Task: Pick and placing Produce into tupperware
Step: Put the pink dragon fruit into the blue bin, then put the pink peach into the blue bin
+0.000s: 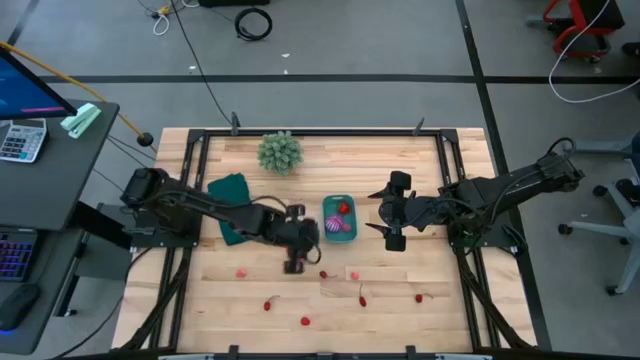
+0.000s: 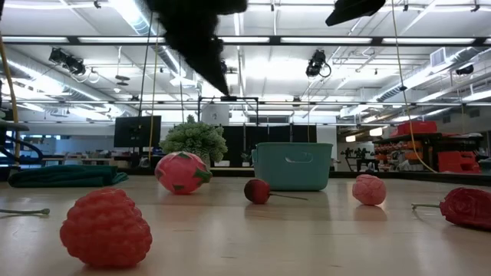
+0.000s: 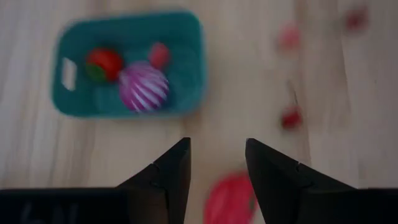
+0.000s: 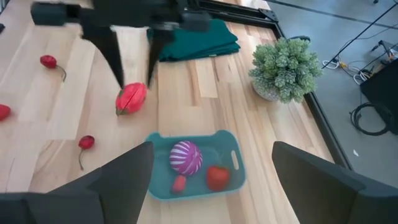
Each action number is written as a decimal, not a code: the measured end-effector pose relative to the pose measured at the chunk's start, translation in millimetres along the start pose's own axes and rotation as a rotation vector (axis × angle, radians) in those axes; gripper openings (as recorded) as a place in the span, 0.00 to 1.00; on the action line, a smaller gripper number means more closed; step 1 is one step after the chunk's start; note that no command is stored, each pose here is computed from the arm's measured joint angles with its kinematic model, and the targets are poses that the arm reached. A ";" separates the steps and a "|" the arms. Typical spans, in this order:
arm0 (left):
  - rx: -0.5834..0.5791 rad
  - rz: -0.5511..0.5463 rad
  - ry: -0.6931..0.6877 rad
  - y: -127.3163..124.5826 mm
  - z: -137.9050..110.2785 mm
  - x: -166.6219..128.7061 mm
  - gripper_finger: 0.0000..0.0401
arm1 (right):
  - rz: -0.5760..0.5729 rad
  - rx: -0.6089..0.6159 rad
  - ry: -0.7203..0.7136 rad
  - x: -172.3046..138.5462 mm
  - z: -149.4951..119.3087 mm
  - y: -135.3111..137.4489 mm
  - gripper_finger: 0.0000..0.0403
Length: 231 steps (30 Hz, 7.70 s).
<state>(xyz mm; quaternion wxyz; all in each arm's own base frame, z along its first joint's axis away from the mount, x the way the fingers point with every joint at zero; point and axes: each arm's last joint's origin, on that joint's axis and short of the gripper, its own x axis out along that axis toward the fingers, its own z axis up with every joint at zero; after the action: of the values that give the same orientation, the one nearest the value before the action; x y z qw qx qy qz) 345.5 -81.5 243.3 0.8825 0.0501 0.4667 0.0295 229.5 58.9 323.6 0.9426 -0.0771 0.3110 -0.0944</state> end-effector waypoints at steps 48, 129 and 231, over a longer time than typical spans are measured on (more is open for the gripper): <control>0.116 -0.089 0.364 -8.5 -48.4 87.2 0.59 | 0.000 0.027 -0.001 0.0 0.1 0.0 0.84; -0.048 0.124 0.105 26.5 59.0 106.0 0.69 | 0.000 0.026 0.000 0.0 0.0 0.0 0.84; -0.849 0.600 -0.087 -207.2 -119.0 -63.3 0.34 | -0.015 0.390 0.040 1.1 -4.2 -0.5 0.84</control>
<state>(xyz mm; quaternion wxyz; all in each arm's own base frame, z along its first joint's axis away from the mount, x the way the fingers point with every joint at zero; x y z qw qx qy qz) 212.6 -286.3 204.6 0.7963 -0.1796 0.3416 0.4659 227.7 57.8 319.8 0.9325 0.1065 0.3051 -0.1615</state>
